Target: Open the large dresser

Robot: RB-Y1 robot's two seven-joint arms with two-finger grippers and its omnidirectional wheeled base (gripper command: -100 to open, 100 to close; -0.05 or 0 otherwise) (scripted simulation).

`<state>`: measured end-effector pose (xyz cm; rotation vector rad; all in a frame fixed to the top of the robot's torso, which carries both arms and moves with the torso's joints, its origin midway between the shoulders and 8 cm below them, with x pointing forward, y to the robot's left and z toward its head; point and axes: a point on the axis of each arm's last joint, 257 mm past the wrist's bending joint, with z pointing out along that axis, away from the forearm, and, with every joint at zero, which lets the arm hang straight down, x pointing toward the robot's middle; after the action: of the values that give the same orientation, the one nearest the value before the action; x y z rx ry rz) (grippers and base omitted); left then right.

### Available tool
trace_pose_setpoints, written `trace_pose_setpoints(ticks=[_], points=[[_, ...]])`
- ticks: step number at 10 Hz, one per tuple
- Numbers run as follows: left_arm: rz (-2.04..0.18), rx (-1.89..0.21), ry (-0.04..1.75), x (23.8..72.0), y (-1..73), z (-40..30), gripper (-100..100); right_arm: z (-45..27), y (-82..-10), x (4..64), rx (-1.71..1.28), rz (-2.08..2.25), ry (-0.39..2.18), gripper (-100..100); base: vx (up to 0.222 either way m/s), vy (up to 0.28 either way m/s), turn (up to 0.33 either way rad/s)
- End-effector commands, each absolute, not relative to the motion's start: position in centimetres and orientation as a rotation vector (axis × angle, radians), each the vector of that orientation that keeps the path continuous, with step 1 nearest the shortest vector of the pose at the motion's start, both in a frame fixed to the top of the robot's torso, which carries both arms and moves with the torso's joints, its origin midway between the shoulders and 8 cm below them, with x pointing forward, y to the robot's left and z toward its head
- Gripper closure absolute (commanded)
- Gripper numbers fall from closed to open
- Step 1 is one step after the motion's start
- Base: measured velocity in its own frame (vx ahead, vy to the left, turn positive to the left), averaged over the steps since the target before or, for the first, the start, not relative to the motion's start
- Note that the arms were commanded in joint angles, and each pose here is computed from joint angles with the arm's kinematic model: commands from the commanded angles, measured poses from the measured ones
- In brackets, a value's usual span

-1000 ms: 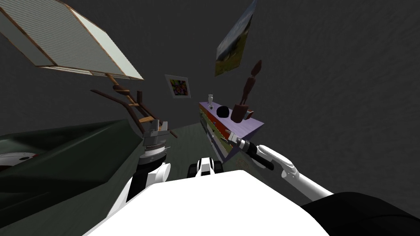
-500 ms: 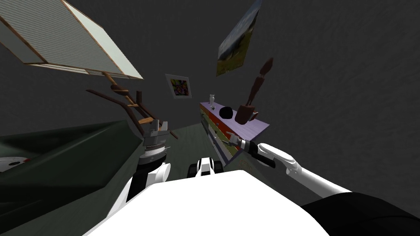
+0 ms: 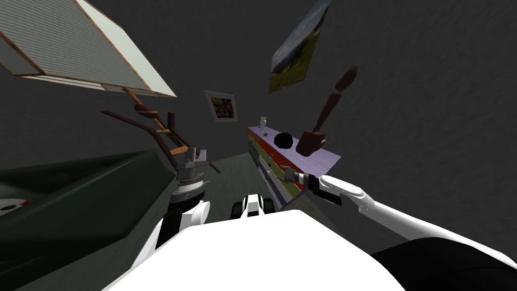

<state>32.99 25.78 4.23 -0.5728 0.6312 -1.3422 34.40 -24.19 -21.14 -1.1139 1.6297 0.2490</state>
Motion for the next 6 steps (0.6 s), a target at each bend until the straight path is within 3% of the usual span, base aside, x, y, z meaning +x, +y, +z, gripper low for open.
trace_pose_setpoints(ticks=[1, 6], points=[[-1.342, -0.573, 0.631, 33.0, 25.8, 4.2, 0, -22.6, -26.4, 34.4, -1.218, 0.176, 1.658, -100, 0.118, 0.085, 0.015], [-1.342, -0.573, 0.631, 33.0, 25.8, 4.2, 0, -24.2, -29.9, 34.2, -1.376, 0.071, 1.694, -100, 0.070, 0.083, -0.016]])
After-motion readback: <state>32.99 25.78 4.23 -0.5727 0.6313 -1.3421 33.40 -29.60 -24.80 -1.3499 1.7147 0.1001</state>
